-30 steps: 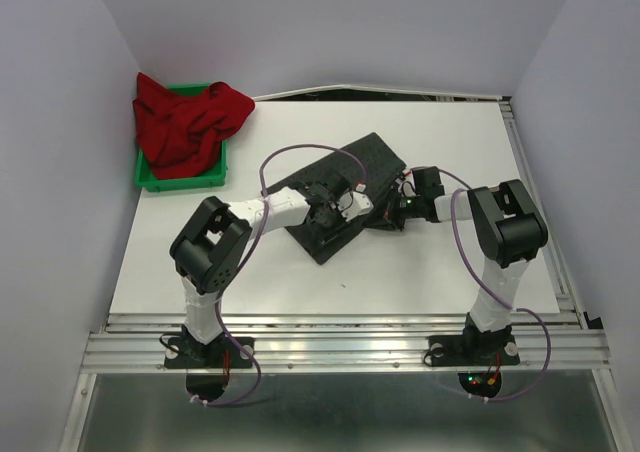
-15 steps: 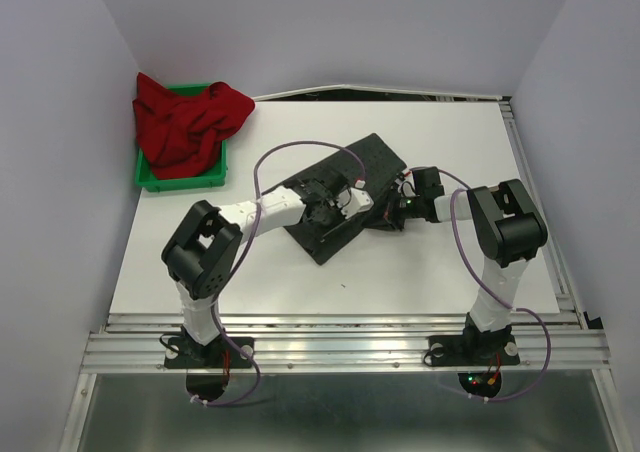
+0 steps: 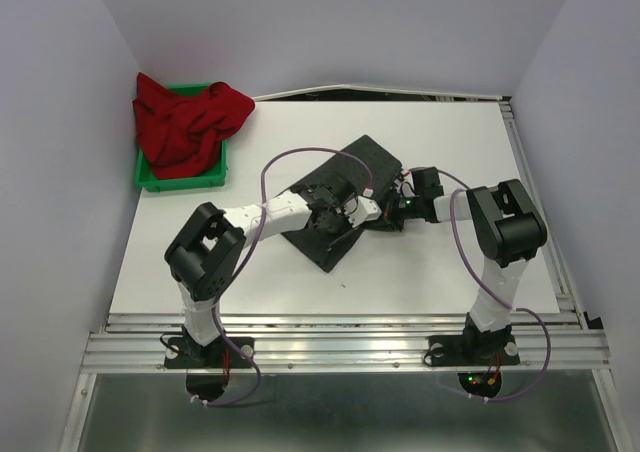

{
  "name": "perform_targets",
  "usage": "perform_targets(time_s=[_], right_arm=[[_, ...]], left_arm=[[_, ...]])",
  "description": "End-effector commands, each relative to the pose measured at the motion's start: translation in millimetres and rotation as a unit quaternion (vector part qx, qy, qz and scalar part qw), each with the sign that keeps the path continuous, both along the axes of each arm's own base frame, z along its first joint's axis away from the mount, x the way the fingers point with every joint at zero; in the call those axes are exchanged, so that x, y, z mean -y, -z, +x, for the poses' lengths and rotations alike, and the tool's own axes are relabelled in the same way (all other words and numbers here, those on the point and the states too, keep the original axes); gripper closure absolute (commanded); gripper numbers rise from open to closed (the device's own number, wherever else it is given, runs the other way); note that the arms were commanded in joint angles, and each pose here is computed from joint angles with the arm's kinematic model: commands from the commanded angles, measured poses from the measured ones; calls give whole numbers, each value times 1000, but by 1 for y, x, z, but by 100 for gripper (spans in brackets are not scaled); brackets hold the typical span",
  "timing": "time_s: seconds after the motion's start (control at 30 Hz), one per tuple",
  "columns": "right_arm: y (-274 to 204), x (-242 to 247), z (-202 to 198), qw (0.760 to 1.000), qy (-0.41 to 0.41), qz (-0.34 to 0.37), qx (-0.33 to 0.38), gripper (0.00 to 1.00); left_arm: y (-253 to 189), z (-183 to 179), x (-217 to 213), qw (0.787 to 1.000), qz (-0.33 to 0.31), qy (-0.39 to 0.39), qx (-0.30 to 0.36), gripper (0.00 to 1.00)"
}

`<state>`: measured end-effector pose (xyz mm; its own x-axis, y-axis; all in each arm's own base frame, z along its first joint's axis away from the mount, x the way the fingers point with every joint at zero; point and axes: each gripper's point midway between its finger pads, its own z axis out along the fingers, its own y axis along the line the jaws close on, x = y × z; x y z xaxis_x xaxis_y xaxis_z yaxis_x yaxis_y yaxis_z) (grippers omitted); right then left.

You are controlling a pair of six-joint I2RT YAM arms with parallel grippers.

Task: Fold and stack the skirts
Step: Fold the skirt

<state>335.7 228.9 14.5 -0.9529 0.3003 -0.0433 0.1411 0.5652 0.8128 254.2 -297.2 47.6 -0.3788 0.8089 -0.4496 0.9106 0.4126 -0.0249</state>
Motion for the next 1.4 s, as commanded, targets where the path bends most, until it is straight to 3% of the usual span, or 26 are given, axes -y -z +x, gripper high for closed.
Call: perform_targets(time_s=[0.0,0.13,0.2,0.37,0.57,0.77,0.83,1.03,1.17,1.37], right_arm=[[47,20,-26,995,15,-84,-53,99],[37,21,-24,995,-8,-95,-37,94],[33,33,-26,993,-24,-109,-38,90],[6,79,-6,989,-23,-146,-17,77],[-55,132,51,978,-43,-189,79,78],[-133,115,122,967,-41,-139,209,77],[-139,97,132,965,-59,-125,221,78],[-117,41,148,958,-123,-97,239,78],[-76,14,142,953,-167,-115,227,78],[7,51,127,939,-188,-227,178,88]], left_arm=[[4,-9,16,999,-20,3,-36,92],[20,-16,17,998,-16,1,-62,71],[25,-23,15,997,-15,3,-79,65],[31,-34,8,996,-12,9,-93,60],[31,-45,-9,994,6,60,-88,53],[35,-41,-34,991,53,113,-44,50],[37,-40,-38,990,62,122,-37,50],[36,-37,-46,987,76,142,-18,50],[39,-31,-54,985,95,142,1,50],[27,-20,-55,995,60,83,2,50]])
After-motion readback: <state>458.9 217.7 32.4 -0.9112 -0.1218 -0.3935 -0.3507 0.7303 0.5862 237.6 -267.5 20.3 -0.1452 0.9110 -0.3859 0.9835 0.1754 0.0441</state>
